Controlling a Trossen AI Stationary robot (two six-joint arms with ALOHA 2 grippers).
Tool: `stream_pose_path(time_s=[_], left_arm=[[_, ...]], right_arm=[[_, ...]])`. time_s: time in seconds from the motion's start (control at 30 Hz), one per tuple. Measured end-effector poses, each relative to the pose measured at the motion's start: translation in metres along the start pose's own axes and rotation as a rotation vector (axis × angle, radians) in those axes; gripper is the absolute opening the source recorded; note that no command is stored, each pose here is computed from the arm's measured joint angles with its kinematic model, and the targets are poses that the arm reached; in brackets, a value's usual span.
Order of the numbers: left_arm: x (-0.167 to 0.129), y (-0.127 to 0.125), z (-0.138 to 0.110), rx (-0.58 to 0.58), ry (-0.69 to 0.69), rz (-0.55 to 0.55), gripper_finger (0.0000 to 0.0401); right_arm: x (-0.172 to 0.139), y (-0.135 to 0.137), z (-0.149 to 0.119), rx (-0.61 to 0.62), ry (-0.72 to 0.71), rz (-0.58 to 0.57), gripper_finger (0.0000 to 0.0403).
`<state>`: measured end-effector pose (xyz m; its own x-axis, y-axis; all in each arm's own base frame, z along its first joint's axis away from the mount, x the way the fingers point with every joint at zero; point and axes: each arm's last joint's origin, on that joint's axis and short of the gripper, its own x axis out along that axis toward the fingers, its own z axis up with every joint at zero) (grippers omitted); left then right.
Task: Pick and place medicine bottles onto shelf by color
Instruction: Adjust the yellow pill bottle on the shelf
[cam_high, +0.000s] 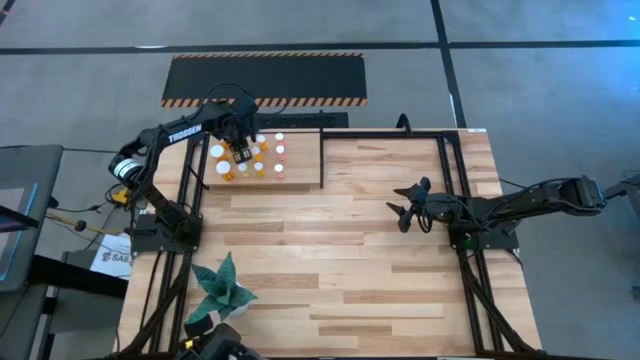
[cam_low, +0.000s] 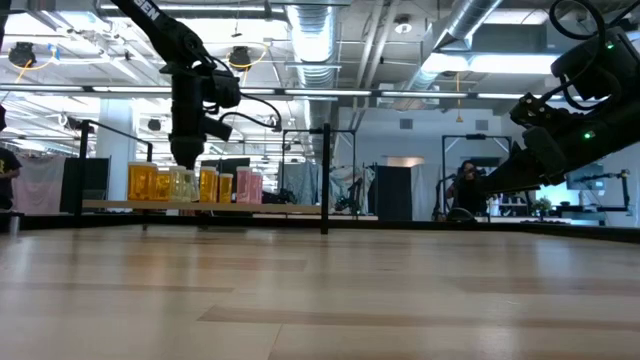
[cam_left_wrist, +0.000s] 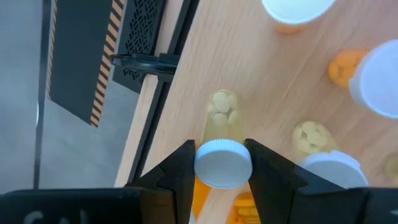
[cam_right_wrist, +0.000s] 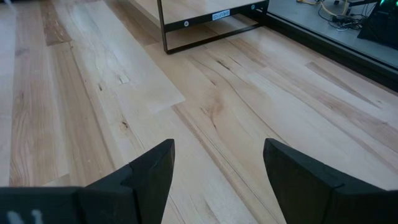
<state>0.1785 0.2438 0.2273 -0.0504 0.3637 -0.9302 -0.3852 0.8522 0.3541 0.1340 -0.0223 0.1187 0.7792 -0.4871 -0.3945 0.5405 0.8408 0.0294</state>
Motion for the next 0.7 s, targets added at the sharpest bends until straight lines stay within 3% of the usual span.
stream_pose_path(time_s=[0.7], left_arm=[[0.0003,0.0006,0.0001,-0.275,-0.011,-0.016,0.0118]], right_arm=[[0.0000,0.0000,0.0000,0.000,0.000,0.000,0.0270]])
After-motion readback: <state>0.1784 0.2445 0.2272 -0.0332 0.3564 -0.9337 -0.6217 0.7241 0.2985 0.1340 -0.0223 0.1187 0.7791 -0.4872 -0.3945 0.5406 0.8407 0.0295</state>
